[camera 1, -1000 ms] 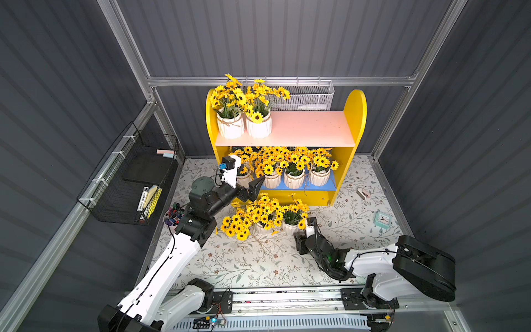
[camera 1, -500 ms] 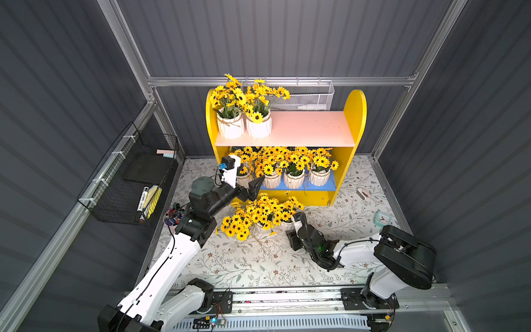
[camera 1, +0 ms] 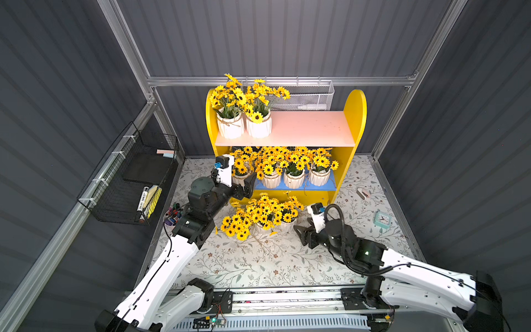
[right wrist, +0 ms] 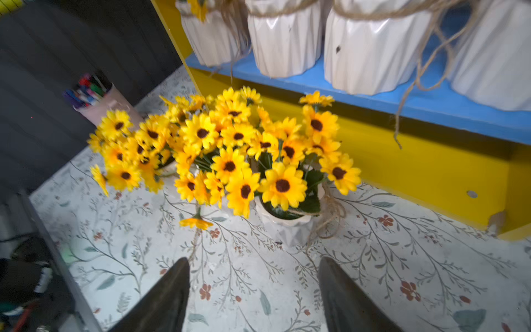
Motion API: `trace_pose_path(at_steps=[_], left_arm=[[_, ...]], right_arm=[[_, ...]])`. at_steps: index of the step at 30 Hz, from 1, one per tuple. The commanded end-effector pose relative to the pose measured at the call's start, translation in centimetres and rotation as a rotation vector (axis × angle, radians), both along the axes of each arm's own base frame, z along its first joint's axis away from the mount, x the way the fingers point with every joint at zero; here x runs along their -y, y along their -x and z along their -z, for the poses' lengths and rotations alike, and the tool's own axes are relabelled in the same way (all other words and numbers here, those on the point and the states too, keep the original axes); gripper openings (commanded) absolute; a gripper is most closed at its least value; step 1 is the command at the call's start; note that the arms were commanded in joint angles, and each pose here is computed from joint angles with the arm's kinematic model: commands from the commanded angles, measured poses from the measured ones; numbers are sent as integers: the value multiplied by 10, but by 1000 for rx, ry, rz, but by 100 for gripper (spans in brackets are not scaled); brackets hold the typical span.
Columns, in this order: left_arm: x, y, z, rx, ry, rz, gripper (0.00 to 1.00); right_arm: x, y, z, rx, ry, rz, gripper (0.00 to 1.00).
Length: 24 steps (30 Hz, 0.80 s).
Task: Take the sunflower pots off the shelves
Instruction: Adjust the sunflower pot at the center of the board, then pick up the sunflower pot from the shelf.
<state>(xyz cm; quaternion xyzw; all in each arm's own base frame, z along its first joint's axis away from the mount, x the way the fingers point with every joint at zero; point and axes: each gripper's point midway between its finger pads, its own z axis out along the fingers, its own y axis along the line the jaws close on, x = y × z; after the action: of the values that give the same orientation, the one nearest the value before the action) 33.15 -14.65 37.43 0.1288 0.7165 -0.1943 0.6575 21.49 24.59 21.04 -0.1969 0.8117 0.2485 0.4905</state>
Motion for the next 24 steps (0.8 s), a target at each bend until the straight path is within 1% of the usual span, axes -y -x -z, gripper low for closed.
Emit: trace_pose_path(at_steps=[1, 2, 3, 4, 5, 7, 9, 12, 15, 17, 21, 22, 23, 24], left_arm=[[-15, 3, -20, 21, 3, -70, 99], [-17, 3, -21, 20, 2, -76, 99], [-18, 3, -23, 22, -1, -78, 99], [-20, 3, -24, 24, -3, -82, 100], [-23, 2, -26, 23, 0, -87, 99], [-25, 3, -28, 31, 11, -68, 99], [-23, 8, -35, 54, 26, -22, 100], [-23, 16, -43, 96, 45, 19, 99], [-25, 20, -47, 123, 41, 22, 100], [-28, 19, -47, 125, 37, 7, 99], [-29, 18, -46, 128, 29, 7, 100], [-25, 19, -46, 130, 22, 29, 99], [-20, 17, -42, 125, -14, 53, 99], [-19, 14, -43, 108, -19, 55, 99]], right_arm=[[3, 4, -28, 47, 64, -38, 83], [0, 2, -44, 69, 60, -47, 86], [-4, 0, -60, 97, 57, -57, 90], [-9, -2, -75, 125, 48, -66, 97], [-14, -5, -90, 157, 46, -81, 99], [-22, -13, -122, 228, 37, -75, 99], [-27, -25, -154, 305, 26, -44, 99], [-28, -43, -192, 402, 23, 36, 99], [-39, -59, -223, 475, 45, 42, 99], [-46, -74, -236, 486, 44, 50, 99], [-53, -106, -262, 482, -33, 42, 99], [-52, -111, -264, 476, -45, 50, 99], [-50, -115, -265, 472, -57, 56, 99], [-49, -118, -263, 466, -63, 60, 99]])
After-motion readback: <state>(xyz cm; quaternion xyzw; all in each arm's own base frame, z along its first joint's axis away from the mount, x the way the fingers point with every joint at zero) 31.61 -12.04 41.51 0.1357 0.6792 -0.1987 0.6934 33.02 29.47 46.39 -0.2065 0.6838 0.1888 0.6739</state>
